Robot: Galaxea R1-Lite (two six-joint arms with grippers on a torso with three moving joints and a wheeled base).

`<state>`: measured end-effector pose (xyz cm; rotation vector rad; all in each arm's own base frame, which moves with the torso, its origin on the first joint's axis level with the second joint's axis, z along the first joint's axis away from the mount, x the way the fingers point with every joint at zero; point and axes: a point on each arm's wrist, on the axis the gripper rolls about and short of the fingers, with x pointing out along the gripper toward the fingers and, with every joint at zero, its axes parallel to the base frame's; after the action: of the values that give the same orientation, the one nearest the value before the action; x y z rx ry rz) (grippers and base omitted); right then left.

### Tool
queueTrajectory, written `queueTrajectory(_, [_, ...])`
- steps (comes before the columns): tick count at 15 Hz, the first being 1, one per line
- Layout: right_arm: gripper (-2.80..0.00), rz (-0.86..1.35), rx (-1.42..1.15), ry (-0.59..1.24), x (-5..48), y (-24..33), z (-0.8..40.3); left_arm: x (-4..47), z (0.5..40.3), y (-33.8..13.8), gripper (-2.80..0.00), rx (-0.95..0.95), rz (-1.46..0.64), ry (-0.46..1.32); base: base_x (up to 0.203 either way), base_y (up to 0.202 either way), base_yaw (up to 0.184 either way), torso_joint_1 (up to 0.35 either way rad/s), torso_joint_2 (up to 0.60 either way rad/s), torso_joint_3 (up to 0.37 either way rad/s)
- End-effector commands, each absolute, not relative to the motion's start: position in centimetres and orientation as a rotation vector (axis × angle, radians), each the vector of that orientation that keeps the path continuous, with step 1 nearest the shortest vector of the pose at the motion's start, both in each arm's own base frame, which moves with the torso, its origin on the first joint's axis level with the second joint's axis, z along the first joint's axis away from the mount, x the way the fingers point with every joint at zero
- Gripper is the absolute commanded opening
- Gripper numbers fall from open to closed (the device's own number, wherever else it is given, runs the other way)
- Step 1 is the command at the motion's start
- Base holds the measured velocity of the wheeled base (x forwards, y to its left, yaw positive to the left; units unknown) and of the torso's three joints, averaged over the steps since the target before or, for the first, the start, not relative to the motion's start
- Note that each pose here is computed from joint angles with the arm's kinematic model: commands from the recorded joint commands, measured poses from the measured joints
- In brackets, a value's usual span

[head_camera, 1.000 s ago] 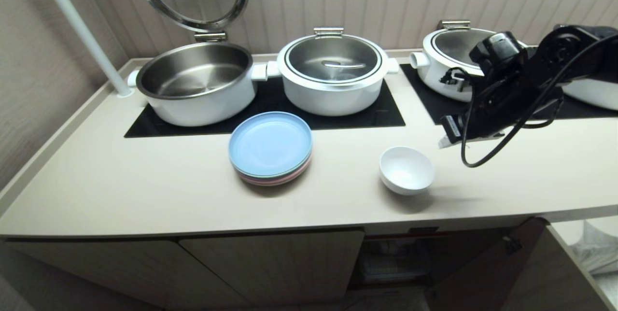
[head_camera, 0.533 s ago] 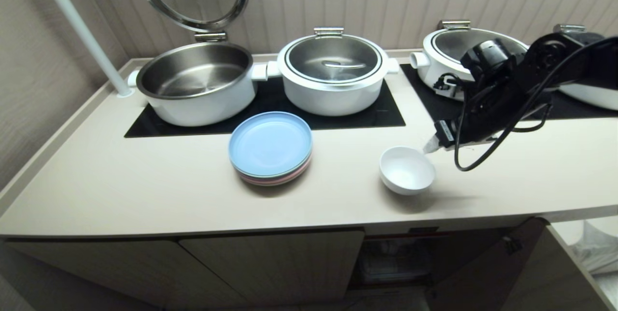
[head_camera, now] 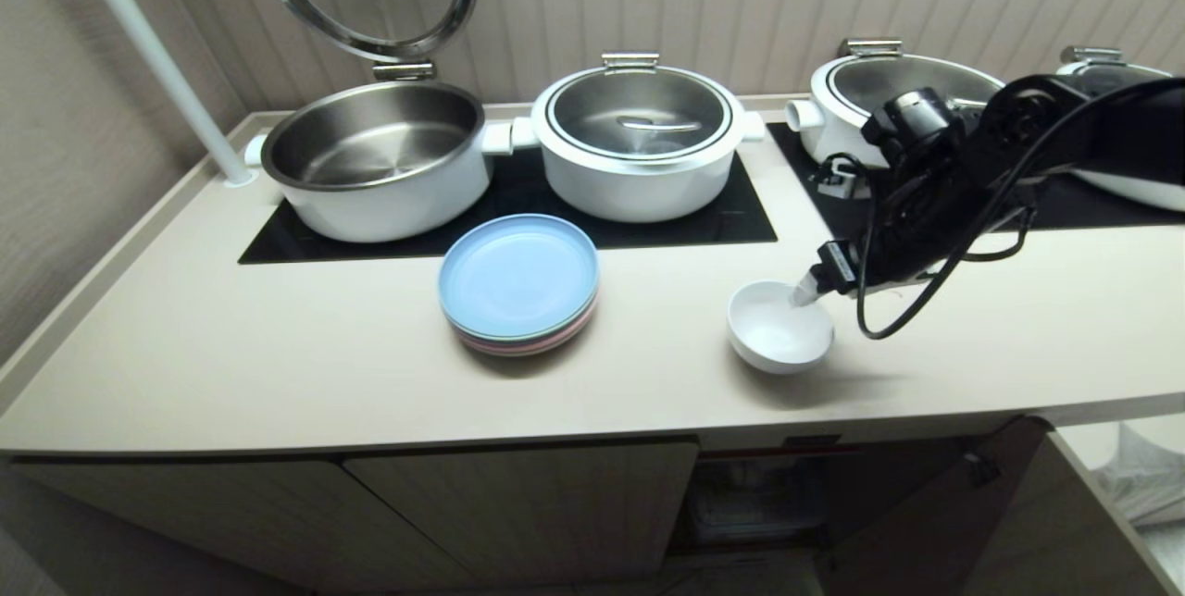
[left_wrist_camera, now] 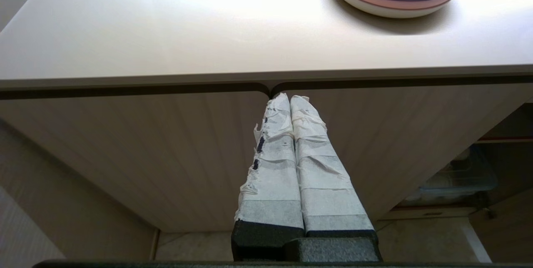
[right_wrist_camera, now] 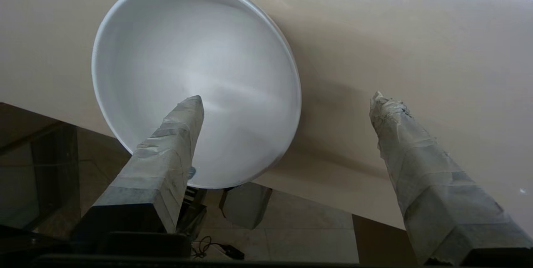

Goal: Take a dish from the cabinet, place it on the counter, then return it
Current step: Pick up the bowl from the table

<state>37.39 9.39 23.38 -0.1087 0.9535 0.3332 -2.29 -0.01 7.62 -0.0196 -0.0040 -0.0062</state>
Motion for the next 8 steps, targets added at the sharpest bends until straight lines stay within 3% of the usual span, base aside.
queueTrajectory(1, [0.00,0.333,-0.115,0.974,37.5,9.7,22.9,-2.3,7.6,0.0,-2.80,-0.020,-0.008,-0.005,0.000,0.000,0.000,0.000,0.00,0.000])
queueTrajectory(8, [0.00,0.342,-0.127,1.022,38.5,10.6,20.8,-2.3,7.6,0.0,-2.80,-0.020,-0.008,-0.005,0.000,0.000,0.000,0.000,0.00,0.000])
